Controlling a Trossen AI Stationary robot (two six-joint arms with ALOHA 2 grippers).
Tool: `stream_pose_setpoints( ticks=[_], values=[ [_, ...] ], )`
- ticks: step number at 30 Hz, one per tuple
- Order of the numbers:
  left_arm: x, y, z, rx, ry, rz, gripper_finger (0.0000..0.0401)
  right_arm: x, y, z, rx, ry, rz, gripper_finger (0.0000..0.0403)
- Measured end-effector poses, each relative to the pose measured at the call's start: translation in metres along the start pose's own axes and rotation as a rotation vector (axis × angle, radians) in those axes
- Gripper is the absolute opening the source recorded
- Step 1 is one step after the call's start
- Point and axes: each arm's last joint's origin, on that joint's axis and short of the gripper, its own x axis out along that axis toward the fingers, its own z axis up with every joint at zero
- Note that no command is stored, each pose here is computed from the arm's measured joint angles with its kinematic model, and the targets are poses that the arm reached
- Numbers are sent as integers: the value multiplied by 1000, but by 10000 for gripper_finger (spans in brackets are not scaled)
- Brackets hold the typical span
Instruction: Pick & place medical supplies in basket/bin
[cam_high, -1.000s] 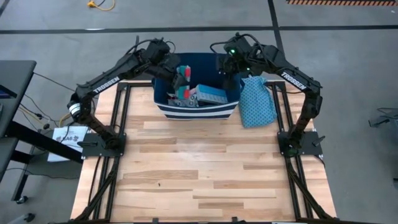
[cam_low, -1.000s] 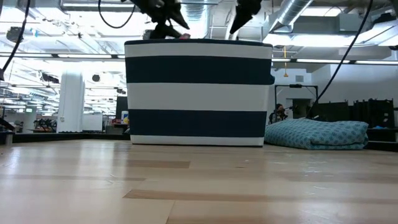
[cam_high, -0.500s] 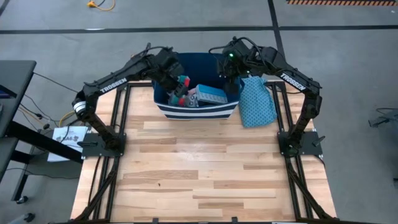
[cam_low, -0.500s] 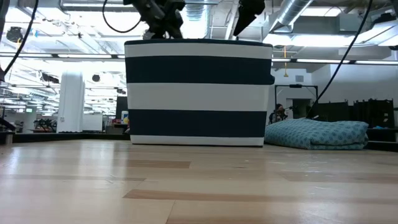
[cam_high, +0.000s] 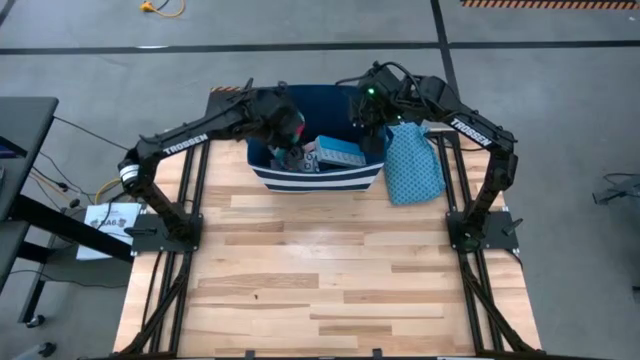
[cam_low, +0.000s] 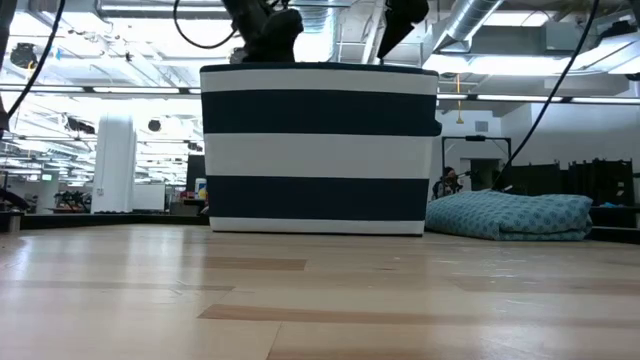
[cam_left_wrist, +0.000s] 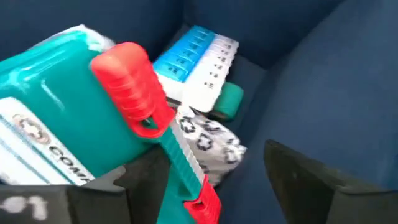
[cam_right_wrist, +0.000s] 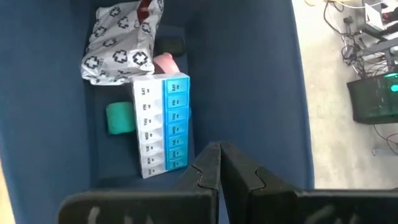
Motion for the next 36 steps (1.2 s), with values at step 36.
stream_pose_setpoints(
  ticks=[36],
  values=[
    [-22,-44,2,819,48,393,261,-13,2,-8,76,15,32,0]
  ],
)
